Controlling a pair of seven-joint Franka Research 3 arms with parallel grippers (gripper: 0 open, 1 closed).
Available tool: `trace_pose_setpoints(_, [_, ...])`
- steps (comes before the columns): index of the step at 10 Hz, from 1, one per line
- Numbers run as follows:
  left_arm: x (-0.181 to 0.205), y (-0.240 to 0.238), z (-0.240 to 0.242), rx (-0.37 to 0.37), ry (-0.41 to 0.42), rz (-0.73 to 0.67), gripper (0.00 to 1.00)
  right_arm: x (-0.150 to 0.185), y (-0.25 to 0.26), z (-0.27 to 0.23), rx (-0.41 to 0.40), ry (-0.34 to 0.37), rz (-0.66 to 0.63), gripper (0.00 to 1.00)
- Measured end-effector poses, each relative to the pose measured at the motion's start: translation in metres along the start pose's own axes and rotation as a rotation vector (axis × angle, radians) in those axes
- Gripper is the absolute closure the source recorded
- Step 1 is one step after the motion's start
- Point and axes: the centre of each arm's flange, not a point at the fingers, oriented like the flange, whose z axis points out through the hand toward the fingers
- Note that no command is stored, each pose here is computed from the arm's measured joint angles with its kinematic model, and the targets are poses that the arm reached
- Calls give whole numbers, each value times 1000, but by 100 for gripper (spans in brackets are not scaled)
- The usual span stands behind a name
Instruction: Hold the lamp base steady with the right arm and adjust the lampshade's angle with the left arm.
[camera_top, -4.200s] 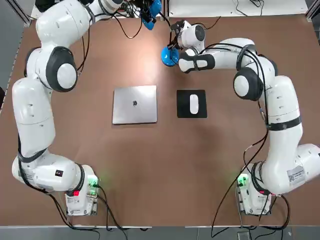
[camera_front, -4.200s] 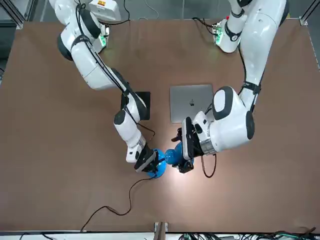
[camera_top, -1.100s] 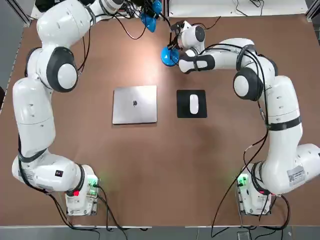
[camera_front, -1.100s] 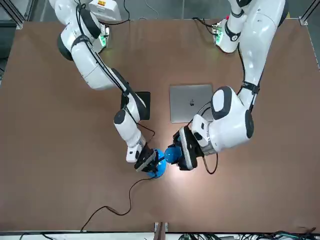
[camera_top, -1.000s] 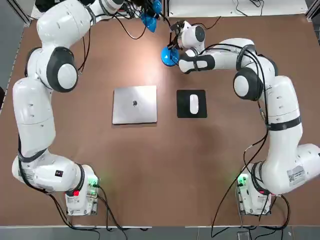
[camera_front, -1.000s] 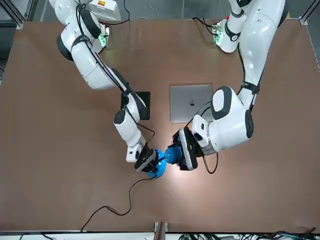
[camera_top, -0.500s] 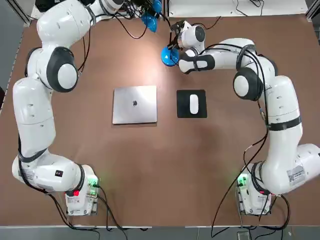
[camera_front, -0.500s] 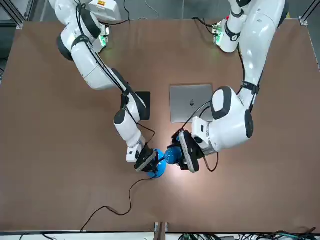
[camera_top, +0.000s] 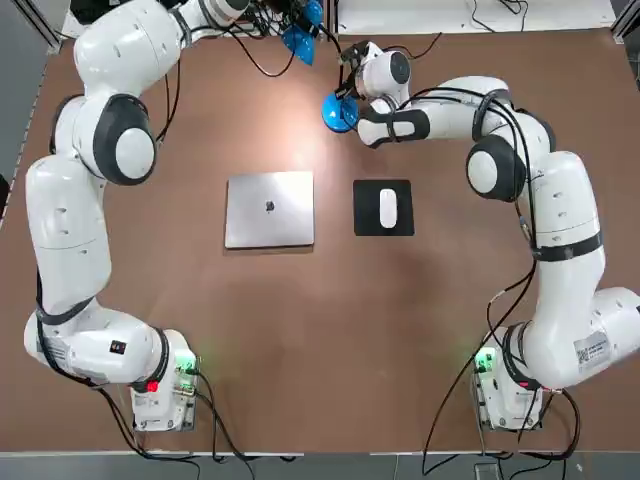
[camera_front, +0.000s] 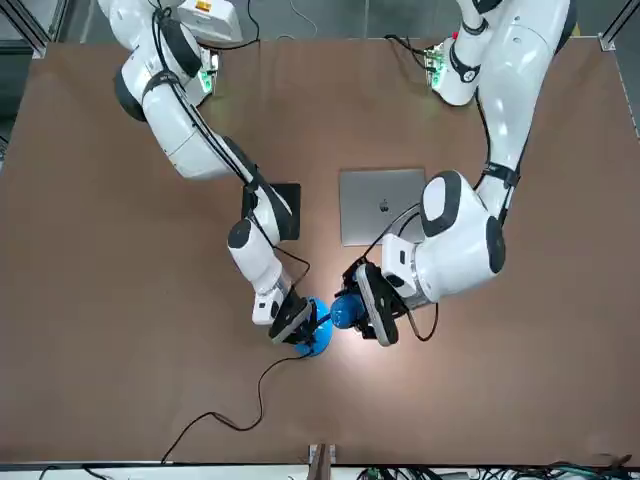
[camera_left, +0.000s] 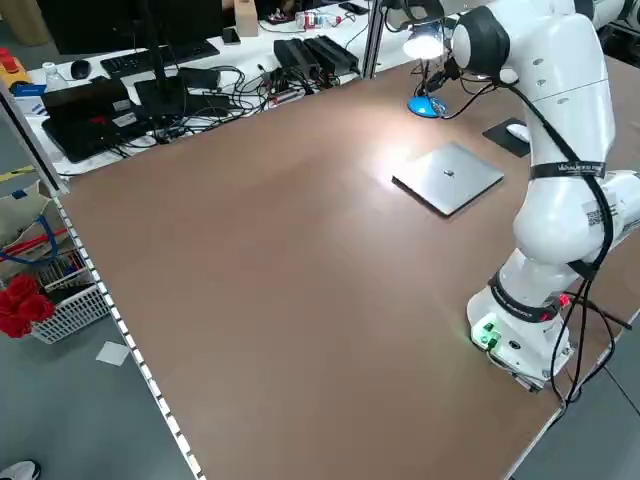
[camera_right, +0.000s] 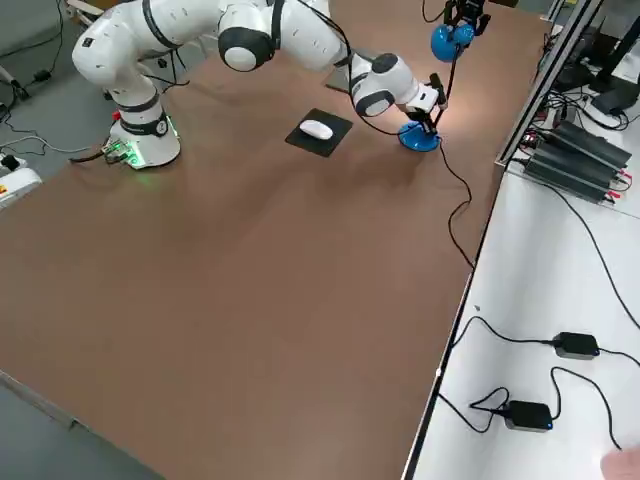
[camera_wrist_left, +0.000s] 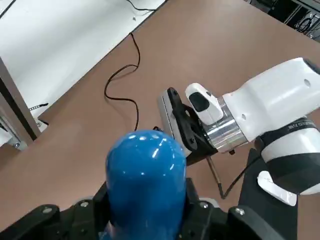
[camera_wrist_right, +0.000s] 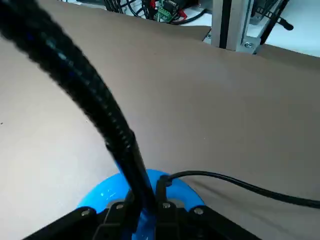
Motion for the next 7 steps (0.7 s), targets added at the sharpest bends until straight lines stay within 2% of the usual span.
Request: trace_pose_setpoints(7, [2,4,2,11,-14,-129,42,-1,0,0,0,4,0,84])
